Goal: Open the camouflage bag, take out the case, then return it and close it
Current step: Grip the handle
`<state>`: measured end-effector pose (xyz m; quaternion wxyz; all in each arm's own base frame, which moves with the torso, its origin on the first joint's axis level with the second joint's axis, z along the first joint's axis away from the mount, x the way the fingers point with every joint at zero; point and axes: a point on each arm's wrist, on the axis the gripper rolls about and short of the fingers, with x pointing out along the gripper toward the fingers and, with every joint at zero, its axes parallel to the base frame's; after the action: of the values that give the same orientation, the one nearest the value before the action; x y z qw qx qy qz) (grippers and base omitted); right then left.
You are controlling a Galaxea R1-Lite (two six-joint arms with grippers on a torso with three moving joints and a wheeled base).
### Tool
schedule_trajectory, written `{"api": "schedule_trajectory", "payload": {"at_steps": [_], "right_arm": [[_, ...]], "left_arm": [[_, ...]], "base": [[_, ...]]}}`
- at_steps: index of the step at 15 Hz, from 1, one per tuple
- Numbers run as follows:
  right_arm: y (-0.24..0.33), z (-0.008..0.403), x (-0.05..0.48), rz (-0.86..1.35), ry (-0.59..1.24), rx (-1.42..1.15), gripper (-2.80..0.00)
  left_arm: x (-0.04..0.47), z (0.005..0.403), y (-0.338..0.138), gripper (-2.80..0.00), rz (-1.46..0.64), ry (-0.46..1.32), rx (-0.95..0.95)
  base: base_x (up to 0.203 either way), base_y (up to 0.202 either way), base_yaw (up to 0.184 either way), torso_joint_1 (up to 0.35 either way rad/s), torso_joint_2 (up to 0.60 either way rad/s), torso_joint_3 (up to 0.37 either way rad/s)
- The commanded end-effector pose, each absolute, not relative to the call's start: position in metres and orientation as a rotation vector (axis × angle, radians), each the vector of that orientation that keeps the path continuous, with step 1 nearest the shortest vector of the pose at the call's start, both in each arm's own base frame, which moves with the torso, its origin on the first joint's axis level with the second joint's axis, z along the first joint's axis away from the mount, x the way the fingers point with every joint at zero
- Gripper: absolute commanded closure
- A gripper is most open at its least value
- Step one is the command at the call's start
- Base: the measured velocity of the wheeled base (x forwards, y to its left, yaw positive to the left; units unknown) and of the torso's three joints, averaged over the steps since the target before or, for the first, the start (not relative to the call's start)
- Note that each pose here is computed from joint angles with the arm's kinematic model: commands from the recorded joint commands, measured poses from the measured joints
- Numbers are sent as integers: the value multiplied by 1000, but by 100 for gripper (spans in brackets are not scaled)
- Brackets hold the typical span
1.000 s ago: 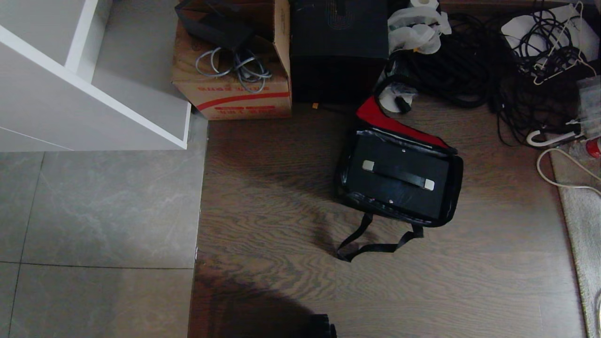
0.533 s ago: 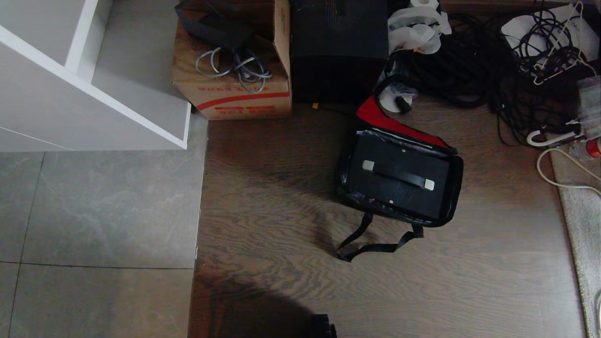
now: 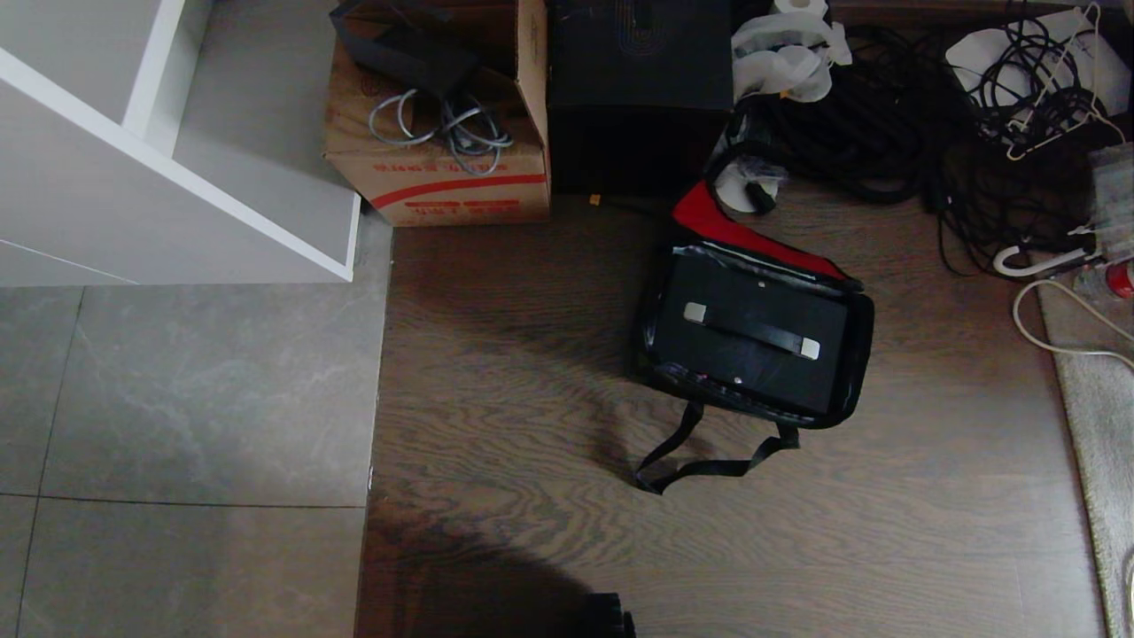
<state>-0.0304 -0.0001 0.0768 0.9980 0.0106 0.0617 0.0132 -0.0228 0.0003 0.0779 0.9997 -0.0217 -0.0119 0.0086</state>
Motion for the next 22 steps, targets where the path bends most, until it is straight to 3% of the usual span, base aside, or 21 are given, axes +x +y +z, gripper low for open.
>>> {"api": "schedule_trajectory", "payload": {"at_steps": [1,22], "right_arm": [[0,77,-30,26,128,22,0],[0,77,-30,26,126,22,0]], "left_arm": [[-22,75,0,0,18,-15,-45],[-22,75,0,0,18,-14,-45]], "base": [[0,0,0,0,0,0],[0,0,0,0,0,0]]}}
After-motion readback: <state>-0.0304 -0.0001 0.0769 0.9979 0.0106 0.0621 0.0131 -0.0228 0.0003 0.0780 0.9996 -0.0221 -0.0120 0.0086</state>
